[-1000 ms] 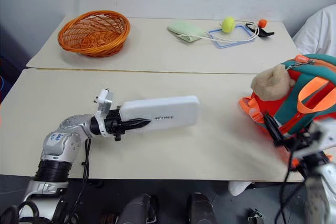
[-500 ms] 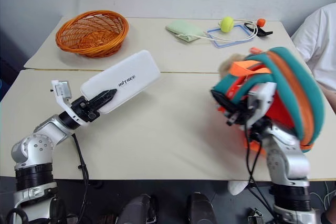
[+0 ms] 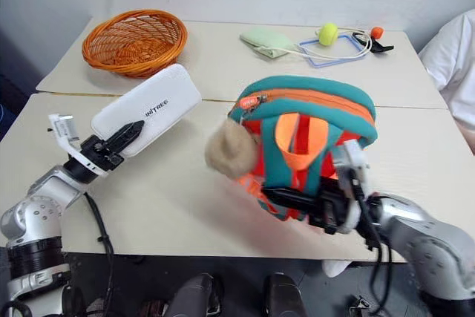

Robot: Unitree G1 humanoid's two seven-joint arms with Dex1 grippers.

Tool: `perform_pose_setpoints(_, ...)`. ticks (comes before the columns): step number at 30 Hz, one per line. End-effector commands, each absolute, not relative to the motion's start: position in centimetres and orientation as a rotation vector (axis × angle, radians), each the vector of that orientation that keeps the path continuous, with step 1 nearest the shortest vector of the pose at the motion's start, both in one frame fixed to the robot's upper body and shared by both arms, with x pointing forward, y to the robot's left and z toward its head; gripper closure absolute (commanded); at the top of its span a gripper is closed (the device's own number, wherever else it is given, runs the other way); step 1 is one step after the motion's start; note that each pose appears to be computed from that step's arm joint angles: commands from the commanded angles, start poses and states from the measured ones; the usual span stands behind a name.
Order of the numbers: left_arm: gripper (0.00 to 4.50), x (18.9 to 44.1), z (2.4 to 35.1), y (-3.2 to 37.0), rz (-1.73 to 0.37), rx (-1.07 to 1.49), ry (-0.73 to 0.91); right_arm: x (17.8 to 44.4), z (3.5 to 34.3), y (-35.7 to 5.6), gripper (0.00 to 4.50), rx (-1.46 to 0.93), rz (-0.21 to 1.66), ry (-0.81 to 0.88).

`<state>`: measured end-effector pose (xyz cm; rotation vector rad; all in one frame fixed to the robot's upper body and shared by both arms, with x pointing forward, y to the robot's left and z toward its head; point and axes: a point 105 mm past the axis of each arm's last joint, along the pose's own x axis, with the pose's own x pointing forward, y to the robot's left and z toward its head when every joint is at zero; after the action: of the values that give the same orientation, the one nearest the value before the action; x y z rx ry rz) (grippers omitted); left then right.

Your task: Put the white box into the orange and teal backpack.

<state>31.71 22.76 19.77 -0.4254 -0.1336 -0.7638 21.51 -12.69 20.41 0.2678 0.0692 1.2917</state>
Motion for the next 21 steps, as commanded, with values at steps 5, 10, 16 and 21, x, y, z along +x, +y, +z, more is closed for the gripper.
perform_pose_setpoints(5,3.31,27.6,24.8,17.5,-1.130,-0.137,-0.263,24.1,22.3,-15.1,4.49,0.189,1.197,-0.019)
perform_pose_setpoints(10,3.31,26.6,25.7,15.0,-1.288,-0.061,-0.263,24.7,21.7,-14.2,4.49,0.192,1.202,-0.019)
perform_pose_setpoints(16,3.31,28.0,24.5,14.0,-1.316,0.061,-0.183,24.8,21.5,-13.9,4.49,0.202,1.203,-0.021)
perform_pose_setpoints(21,3.31,29.5,22.5,12.4,-1.394,0.292,-0.052,24.7,21.5,-14.0,4.49,0.199,1.211,-0.010)
